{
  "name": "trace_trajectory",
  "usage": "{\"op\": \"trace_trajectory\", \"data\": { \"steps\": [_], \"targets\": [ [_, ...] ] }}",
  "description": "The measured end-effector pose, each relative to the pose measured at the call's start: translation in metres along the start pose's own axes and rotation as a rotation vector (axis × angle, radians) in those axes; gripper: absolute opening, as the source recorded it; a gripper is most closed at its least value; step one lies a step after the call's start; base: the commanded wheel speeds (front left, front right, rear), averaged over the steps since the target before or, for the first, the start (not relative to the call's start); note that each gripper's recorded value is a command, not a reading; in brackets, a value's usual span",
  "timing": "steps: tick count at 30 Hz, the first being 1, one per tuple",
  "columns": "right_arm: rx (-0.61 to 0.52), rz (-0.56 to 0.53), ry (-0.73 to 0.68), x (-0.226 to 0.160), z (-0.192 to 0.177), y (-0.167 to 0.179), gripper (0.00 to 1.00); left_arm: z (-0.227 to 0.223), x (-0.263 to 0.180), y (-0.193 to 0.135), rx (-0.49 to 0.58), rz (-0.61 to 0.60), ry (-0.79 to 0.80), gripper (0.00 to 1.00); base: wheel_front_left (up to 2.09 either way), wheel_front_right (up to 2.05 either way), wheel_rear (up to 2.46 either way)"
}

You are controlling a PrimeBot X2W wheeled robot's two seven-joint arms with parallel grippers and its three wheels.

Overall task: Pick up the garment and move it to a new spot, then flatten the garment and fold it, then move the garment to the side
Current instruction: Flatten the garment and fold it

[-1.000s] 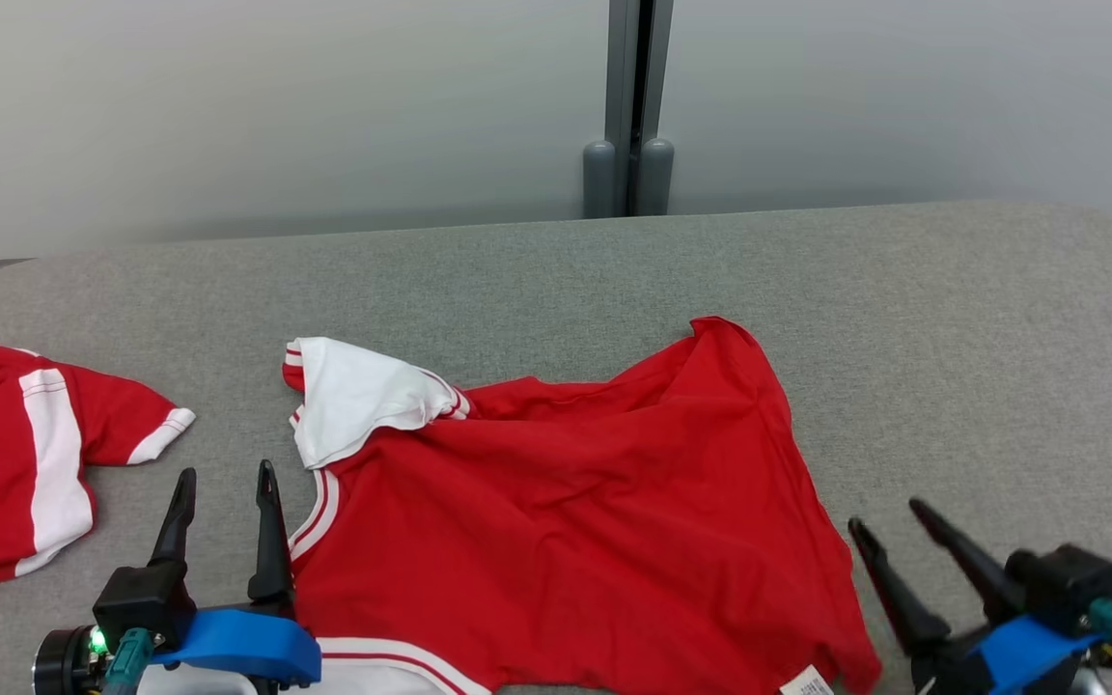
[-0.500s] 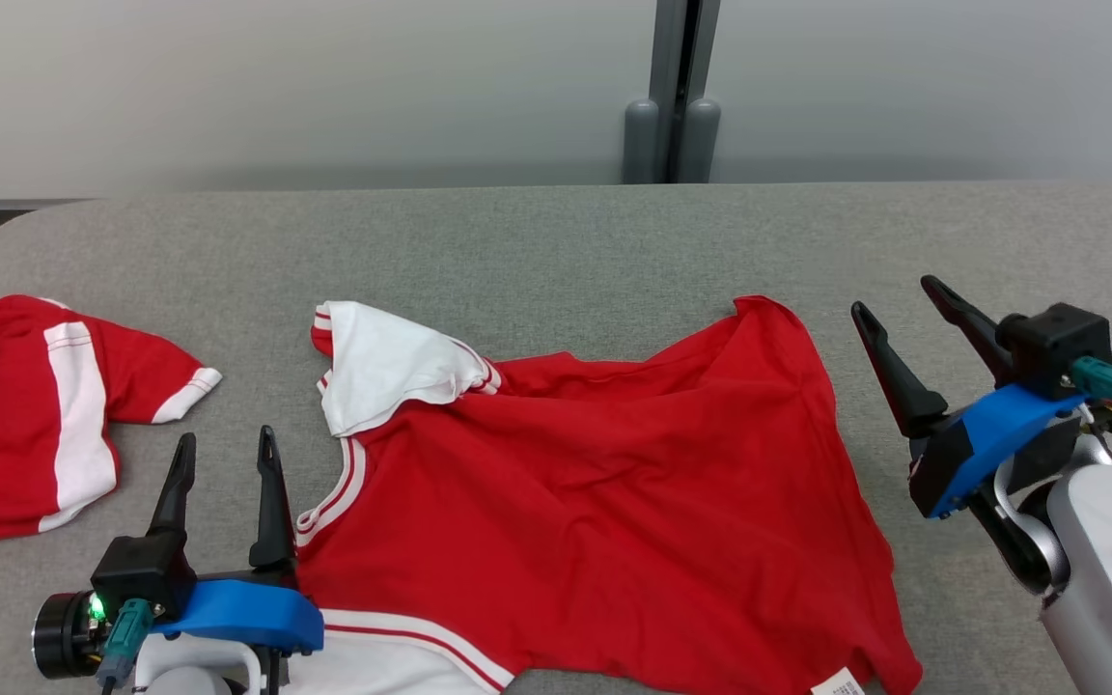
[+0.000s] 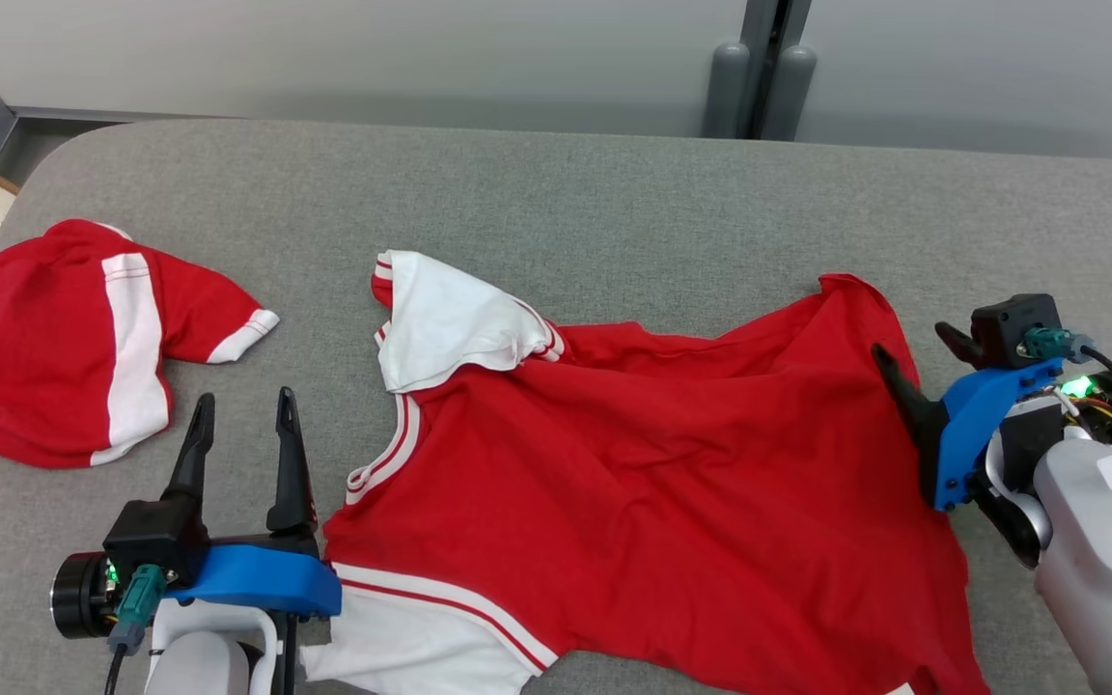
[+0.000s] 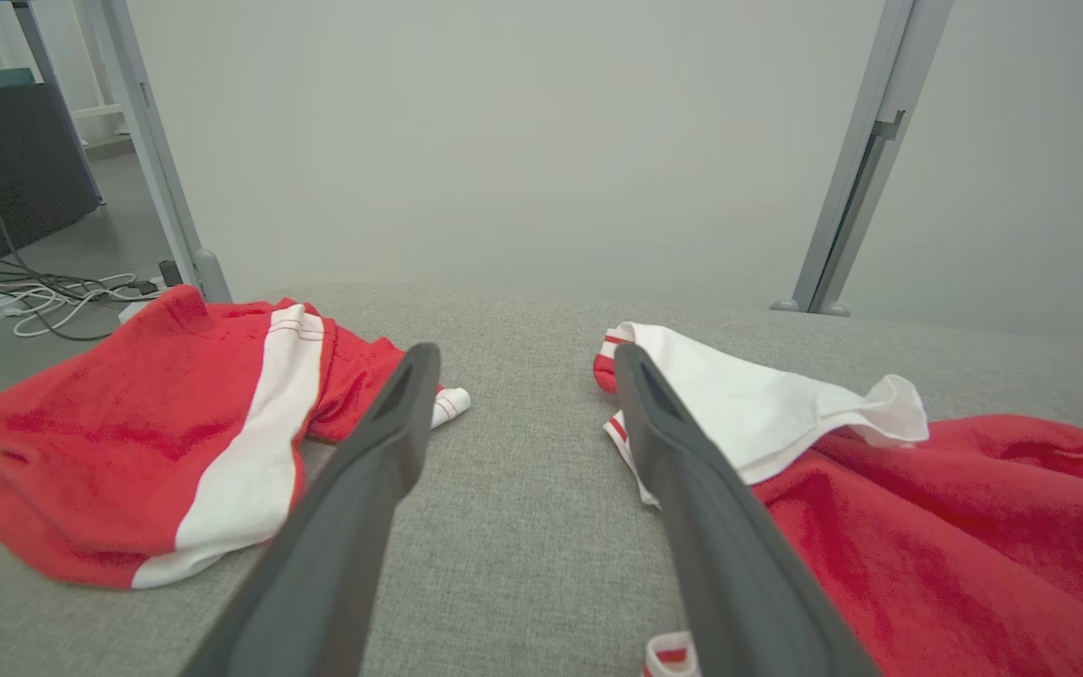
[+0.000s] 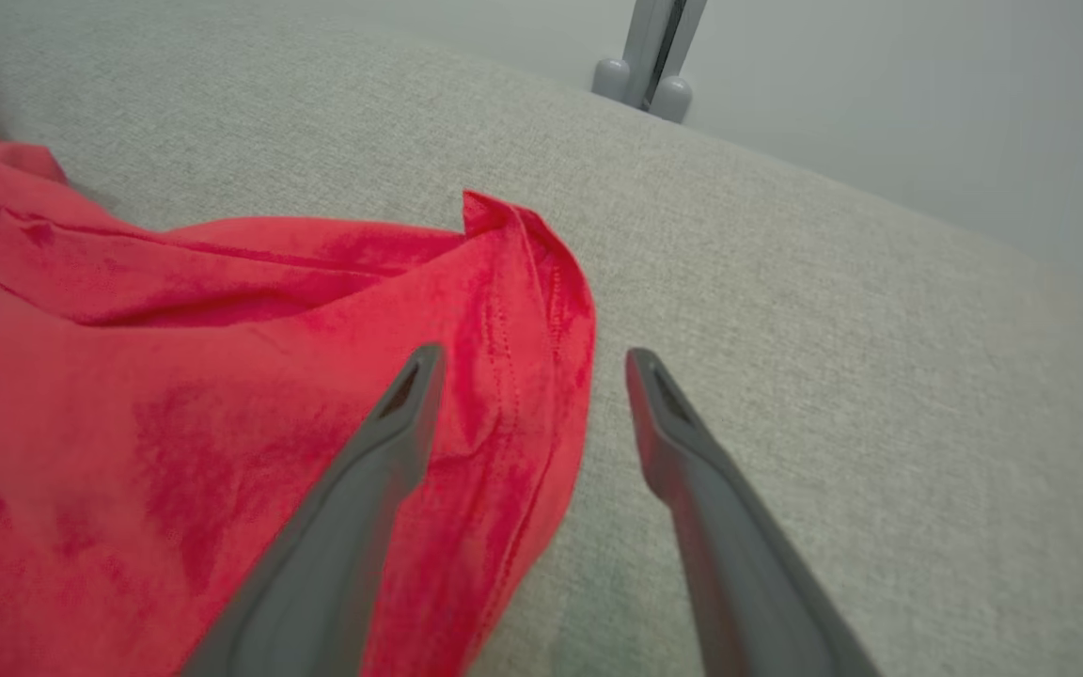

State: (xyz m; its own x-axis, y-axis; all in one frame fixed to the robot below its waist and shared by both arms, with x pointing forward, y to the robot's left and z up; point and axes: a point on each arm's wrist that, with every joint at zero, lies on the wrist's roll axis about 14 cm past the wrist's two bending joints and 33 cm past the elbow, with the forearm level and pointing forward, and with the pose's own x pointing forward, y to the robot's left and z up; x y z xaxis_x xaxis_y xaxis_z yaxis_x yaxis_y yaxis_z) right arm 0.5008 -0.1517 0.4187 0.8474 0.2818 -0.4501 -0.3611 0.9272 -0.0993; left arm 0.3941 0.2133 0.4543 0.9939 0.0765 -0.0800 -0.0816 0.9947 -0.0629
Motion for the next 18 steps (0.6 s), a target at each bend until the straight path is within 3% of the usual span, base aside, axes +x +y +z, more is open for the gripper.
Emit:
{"op": "trace_trajectory", "data": {
  "steps": [11,12,13,14,15,18],
  "targets": [
    [0.015,0.023,0.172,0.014,-0.045,0.013,1.0,-0.004,0.001,0.006,-0.002,0.022,0.011,1.0,0.0,0.0,0.0],
    [0.021,0.027,0.188,0.014,-0.048,0.016,0.77,-0.004,0.002,0.005,-0.002,0.022,0.012,1.0,0.0,0.0,0.0],
    [0.021,0.029,0.195,0.014,-0.048,0.016,0.38,-0.004,0.002,0.005,-0.005,0.022,0.013,1.0,0.0,0.0,0.0],
    [0.027,0.032,0.197,0.015,-0.048,0.017,0.07,-0.004,0.002,0.004,-0.008,0.021,0.013,1.0,0.0,0.0,0.0],
    [0.035,0.034,0.197,0.016,-0.048,0.018,0.0,-0.005,0.003,0.004,-0.008,0.021,0.014,1.0,0.0,0.0,0.0],
    [0.051,0.028,0.165,0.021,-0.037,0.014,0.0,-0.006,0.004,0.003,-0.008,0.018,0.018,1.0,0.0,0.0,0.0]
  ]
}}
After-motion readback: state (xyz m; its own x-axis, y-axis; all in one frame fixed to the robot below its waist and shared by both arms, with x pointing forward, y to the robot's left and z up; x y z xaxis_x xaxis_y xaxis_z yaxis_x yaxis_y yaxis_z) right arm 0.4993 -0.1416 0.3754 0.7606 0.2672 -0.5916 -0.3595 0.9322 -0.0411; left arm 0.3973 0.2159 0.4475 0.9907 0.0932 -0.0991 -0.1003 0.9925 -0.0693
